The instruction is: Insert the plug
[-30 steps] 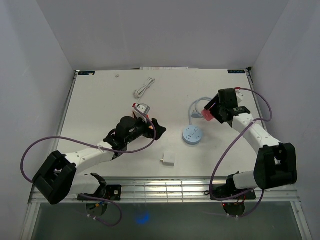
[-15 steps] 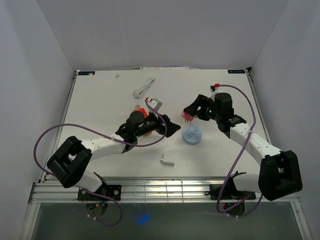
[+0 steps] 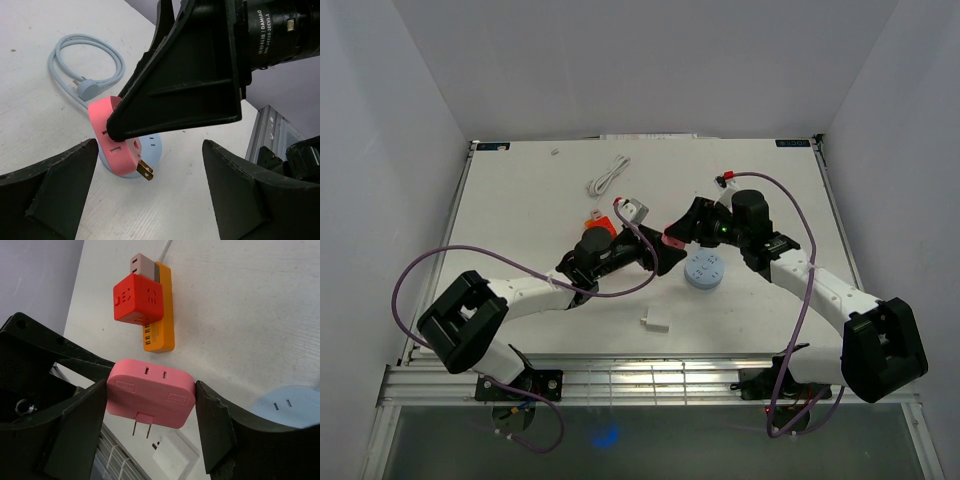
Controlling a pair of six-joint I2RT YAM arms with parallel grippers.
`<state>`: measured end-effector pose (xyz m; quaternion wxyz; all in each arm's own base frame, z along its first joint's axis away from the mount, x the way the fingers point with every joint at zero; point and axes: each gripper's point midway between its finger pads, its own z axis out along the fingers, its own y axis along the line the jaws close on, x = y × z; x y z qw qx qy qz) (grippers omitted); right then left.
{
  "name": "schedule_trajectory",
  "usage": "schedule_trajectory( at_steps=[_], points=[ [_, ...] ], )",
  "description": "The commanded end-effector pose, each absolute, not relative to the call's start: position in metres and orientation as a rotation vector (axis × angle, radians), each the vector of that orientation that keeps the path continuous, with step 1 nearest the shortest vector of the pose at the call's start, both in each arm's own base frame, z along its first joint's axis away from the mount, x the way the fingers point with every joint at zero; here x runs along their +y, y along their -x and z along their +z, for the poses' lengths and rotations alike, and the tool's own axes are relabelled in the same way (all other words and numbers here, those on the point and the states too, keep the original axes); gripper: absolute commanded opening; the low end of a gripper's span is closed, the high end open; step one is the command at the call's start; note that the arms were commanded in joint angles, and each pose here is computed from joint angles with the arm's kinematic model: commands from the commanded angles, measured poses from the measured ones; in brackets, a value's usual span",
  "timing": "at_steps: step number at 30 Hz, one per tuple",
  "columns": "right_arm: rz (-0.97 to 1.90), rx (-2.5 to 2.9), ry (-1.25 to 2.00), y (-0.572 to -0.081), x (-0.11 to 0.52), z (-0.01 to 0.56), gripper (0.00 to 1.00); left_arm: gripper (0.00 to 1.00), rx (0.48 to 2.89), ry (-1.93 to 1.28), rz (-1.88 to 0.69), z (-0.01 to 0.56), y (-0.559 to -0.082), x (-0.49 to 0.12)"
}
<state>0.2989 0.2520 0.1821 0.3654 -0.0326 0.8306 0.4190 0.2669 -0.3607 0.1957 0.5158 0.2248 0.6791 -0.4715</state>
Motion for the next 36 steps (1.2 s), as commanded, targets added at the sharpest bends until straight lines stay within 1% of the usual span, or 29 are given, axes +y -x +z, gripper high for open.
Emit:
schedule_trajectory(
  at_steps=[1, 4, 6, 7, 10, 11, 13, 15, 16, 17, 18, 19, 20, 21, 25, 26, 27, 28, 29, 31, 33, 36],
  points=[
    [1.151, 2.079, 0.117, -0.294, 0.264, 0.199, 0.27, 0.95, 1.612, -0.535, -1.099, 0.194, -0.270, -0.359],
    [1.171, 2.080, 0.120, -0.290, 0.267, 0.200, 0.27, 0.91, 1.615, -0.529, -1.081, 0.192, -0.271, -0.356],
    [1.187, 2.078, 0.120, -0.288, 0.270, 0.201, 0.27, 0.82, 1.617, -0.536, -1.068, 0.189, -0.271, -0.355],
    [1.198, 2.078, 0.117, -0.287, 0.272, 0.201, 0.27, 0.69, 1.616, -0.546, -1.063, 0.188, -0.271, -0.355],
    [1.202, 2.083, 0.108, -0.287, 0.273, 0.201, 0.27, 0.67, 1.619, -0.556, -1.062, 0.186, -0.270, -0.355],
    [1.206, 2.085, 0.111, -0.287, 0.273, 0.200, 0.25, 0.67, 1.619, -0.562, -1.063, 0.186, -0.269, -0.355],
    [1.210, 2.086, 0.111, -0.287, 0.274, 0.202, 0.25, 0.66, 1.620, -0.572, -1.064, 0.184, -0.268, -0.355],
    [1.218, 2.088, 0.118, -0.286, 0.276, 0.203, 0.24, 0.59, 1.616, -0.575, -1.061, 0.185, -0.269, -0.356],
    [1.216, 2.090, 0.116, -0.286, 0.276, 0.203, 0.24, 0.55, 1.615, -0.582, -1.058, 0.184, -0.269, -0.356],
    [1.220, 2.089, 0.116, -0.285, 0.277, 0.203, 0.24, 0.46, 1.616, -0.589, -1.061, 0.183, -0.268, -0.357],
    [1.221, 2.091, 0.118, -0.285, 0.278, 0.203, 0.24, 0.39, 1.612, -0.597, -1.063, 0.184, -0.268, -0.358],
    [1.221, 2.092, 0.114, -0.285, 0.277, 0.203, 0.24, 0.31, 1.608, -0.615, -1.067, 0.183, -0.266, -0.359],
    [1.223, 2.092, 0.117, -0.285, 0.278, 0.203, 0.25, 0.15, 1.612, -0.618, -1.067, 0.181, -0.266, -0.359],
    [1.223, 2.092, 0.117, -0.285, 0.278, 0.204, 0.24, 0.10, 1.609, -0.620, -1.067, 0.182, -0.266, -0.359],
    [1.226, 2.094, 0.121, -0.284, 0.279, 0.203, 0.25, 0.09, 1.606, -0.616, -1.054, 0.182, -0.267, -0.357],
    [1.226, 2.096, 0.120, -0.285, 0.279, 0.203, 0.25, 0.12, 1.608, -0.616, -1.054, 0.182, -0.267, -0.357],
    [1.229, 2.096, 0.123, -0.284, 0.279, 0.203, 0.24, 0.31, 1.607, -0.617, -1.053, 0.183, -0.267, -0.357],
    [1.229, 2.096, 0.123, -0.284, 0.279, 0.203, 0.24, 0.40, 1.610, -0.617, -1.052, 0.182, -0.267, -0.357],
    [1.229, 2.096, 0.123, -0.284, 0.279, 0.203, 0.24, 0.47, 1.609, -0.620, -1.057, 0.183, -0.266, -0.358],
    [1.227, 2.101, 0.123, -0.284, 0.279, 0.202, 0.25, 0.56, 1.610, -0.621, -1.056, 0.183, -0.266, -0.358],
    [1.231, 2.102, 0.128, -0.283, 0.281, 0.202, 0.24, 0.56, 1.611, -0.623, -1.057, 0.183, -0.266, -0.358],
    [1.241, 2.103, 0.137, -0.282, 0.282, 0.202, 0.24, 0.45, 1.608, -0.620, -1.053, 0.184, -0.267, -0.358]
  ],
)
